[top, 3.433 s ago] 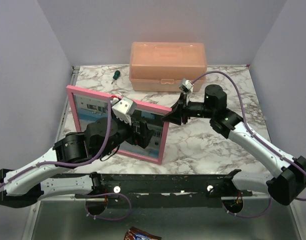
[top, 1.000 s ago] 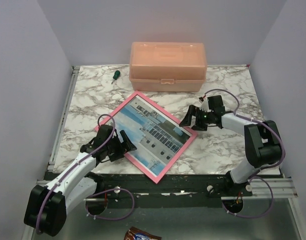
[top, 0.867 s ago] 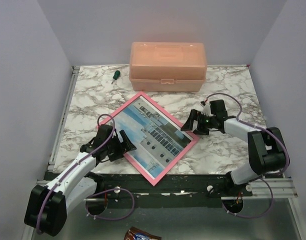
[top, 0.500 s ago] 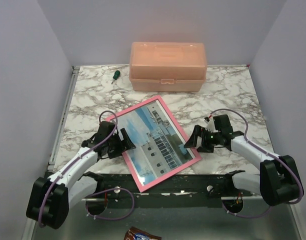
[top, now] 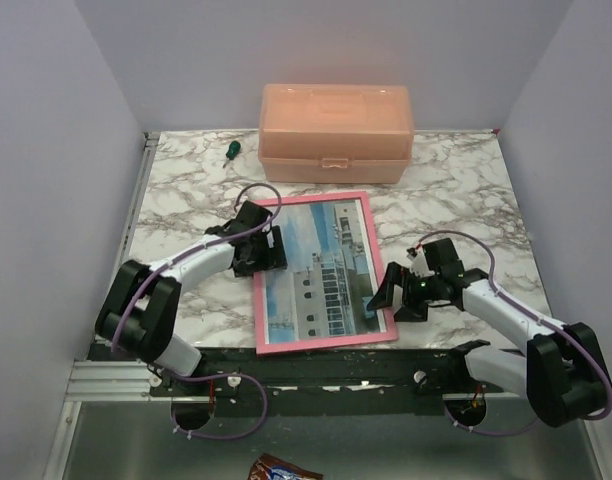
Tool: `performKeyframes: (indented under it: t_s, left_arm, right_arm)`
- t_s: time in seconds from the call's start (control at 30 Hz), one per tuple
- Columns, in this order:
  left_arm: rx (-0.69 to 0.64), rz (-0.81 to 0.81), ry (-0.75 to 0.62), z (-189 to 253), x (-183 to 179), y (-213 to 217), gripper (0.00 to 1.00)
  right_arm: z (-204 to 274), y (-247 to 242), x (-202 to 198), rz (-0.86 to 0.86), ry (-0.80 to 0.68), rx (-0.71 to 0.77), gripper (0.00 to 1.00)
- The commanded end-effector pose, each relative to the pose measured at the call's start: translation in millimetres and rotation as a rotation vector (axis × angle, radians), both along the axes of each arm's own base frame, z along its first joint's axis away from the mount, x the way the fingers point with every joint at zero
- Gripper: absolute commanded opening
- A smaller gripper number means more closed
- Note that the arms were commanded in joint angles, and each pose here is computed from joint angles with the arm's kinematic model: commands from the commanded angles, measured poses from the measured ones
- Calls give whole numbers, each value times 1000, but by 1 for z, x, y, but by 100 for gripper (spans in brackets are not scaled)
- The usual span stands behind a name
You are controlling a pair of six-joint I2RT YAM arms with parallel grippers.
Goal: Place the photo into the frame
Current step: Adjust the photo frame at the center of the board.
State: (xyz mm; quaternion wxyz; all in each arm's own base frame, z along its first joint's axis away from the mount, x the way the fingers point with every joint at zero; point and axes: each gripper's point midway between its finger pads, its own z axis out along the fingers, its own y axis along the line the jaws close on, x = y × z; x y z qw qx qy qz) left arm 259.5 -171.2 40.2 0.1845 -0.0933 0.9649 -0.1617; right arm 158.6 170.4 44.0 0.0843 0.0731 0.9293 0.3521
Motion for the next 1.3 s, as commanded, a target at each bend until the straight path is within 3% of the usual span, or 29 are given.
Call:
performKeyframes:
  t_s: [0.0,0.37,0.47,0.7,0.8,0.9,1.0,1.27]
  left_arm:
    - [-300,-226,20,48,0,-107,86]
    - [-228,-301,50,35,7,-136,92]
    - [-117,-296,53,27,9,-119,98]
    - [260,-222,31,13,22,-51,99]
    - [456,-173,14,22,31,-16,99]
    - [554,-140,-10,39,32,5,99]
    - [514,-141,-35,53,24,7,98]
    - [135,-194,-61,72,-37,-18,98]
  right_arm:
    - [20,27,-26,92,69,149,99]
    - [29,46,-49,189,71,149,99]
    - [30,43,-38,167,44,86,100]
    - [34,37,-24,138,11,4,100]
    - [30,28,-21,118,21,-68,100]
    - [32,18,-16,99,6,-141,100]
    - [40,15,-5,83,-41,-176,100]
    - [55,31,46,76,-157,-193,100]
